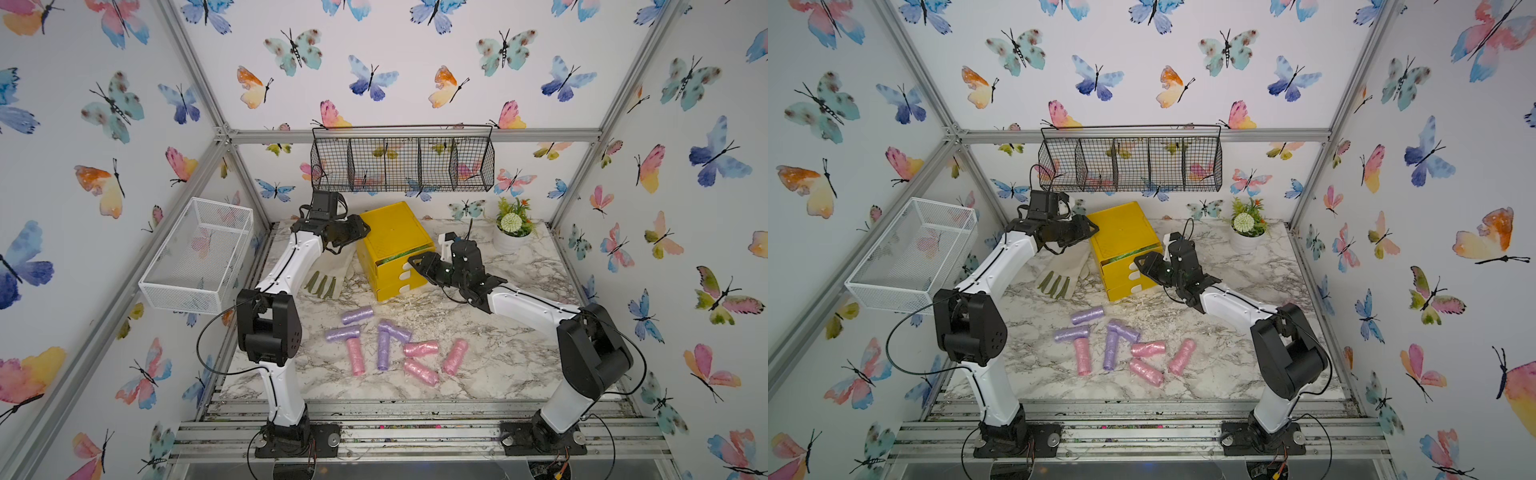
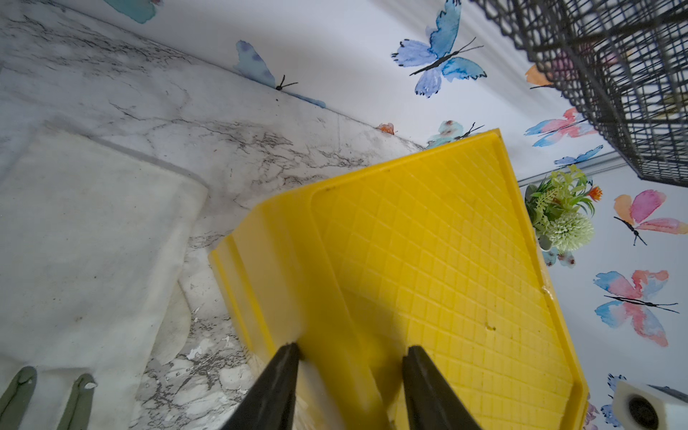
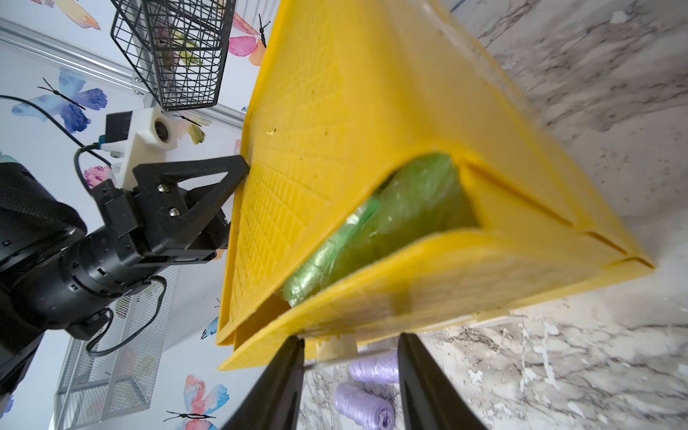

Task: Sort the rolls of trash bags by color and place them into the drawer
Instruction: Close the drawer in the storage box.

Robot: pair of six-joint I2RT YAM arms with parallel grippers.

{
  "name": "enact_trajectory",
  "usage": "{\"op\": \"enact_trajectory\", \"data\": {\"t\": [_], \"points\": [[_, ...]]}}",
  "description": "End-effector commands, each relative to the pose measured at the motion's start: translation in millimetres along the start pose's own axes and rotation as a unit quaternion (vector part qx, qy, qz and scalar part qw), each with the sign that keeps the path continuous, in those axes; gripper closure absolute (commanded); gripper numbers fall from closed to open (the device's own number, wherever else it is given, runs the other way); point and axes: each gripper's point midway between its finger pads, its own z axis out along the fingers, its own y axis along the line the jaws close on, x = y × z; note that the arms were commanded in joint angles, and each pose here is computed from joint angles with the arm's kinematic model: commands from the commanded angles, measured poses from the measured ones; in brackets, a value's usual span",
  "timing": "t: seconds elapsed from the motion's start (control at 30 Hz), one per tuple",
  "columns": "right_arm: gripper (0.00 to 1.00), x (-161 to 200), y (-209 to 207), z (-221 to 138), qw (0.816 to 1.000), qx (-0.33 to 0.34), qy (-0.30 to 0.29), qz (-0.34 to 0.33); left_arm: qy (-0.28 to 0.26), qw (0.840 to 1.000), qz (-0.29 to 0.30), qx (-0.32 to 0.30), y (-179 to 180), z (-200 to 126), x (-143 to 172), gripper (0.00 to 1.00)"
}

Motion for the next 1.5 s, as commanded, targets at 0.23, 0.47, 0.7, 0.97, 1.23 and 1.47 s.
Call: {"op": "enact_trajectory", "data": {"t": [0.23,0.47,0.7,0.97,1.23,1.47], "points": [[0.54,-10.2,-13.5,16.6,0.999,0.033,-0.017,0.004,0.086,0.996,0.001,-0.001,5.1,15.1,52.0,0.52],[0.51,-12.8,2.6,-24.8,0.999,0.043,-0.028,0.002,0.085,0.996,0.003,-0.001,4.1,12.6,50.3,0.51],[0.44,0.7,-13.1,-68.2,0.991,0.111,-0.020,0.075,0.084,0.996,0.001,-0.002,4.8,12.0,49.7,0.51],[0.42,19.9,-35.0,-50.9,0.977,0.133,0.003,0.165,0.082,0.997,0.000,-0.002,4.1,11.0,49.0,0.50],[0.41,29.4,-44.1,-16.2,0.969,0.127,0.008,0.214,0.084,0.997,-0.001,-0.001,4.1,11.5,49.5,0.50],[0.41,39.9,-48.4,9.4,0.963,0.108,0.001,0.247,0.085,0.996,-0.001,0.002,4.0,12.4,50.7,0.50]]}}
